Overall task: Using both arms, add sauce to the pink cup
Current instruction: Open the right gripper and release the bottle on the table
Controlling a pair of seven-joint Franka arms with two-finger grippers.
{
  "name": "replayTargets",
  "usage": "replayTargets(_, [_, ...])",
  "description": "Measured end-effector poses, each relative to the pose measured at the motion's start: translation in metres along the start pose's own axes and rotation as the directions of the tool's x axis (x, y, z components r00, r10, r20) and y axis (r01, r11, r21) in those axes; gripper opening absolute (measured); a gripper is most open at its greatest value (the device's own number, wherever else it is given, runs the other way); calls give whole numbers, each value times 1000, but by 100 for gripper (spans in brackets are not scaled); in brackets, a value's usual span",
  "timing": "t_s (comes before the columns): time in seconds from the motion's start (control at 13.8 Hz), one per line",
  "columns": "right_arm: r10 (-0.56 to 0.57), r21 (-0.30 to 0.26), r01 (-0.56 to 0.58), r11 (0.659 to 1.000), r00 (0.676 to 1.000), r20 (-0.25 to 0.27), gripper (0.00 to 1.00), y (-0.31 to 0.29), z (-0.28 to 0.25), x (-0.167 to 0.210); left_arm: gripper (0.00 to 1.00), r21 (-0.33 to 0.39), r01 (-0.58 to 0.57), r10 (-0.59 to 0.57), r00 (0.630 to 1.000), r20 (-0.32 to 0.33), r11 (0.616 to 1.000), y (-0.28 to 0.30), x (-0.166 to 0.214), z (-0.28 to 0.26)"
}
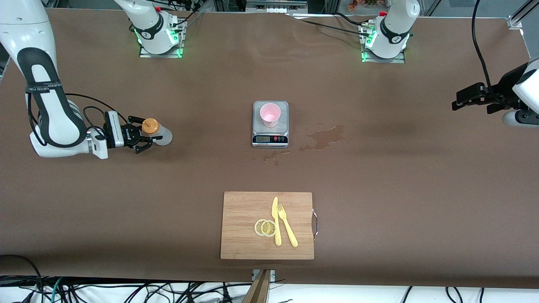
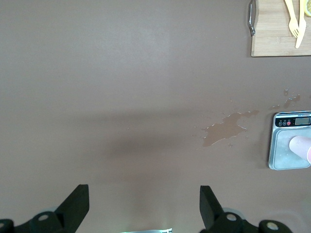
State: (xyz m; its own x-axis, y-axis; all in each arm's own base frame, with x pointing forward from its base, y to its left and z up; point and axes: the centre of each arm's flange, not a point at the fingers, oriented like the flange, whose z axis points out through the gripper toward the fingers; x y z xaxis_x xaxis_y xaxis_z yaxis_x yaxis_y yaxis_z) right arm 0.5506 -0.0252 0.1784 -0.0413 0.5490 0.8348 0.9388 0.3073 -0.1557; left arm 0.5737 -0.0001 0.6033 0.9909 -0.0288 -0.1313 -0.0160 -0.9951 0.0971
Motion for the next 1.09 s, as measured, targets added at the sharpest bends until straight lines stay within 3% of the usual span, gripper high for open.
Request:
replayTargets(0.44, [-20, -8, 20, 1000, 999, -32, 52, -1, 15, -24, 100, 0, 0, 0, 1000, 0, 1000, 0, 0, 0])
replayTargets(0.8, [-35, -30, 34, 999, 999, -24, 99, 3, 3, -24, 100, 0, 0, 0, 1000, 0, 1000, 0, 0, 0])
replayTargets(1.09, [-49, -25, 49, 998, 998, 30, 100, -4, -22, -34, 100, 0, 0, 0, 1000, 0, 1000, 0, 0, 0])
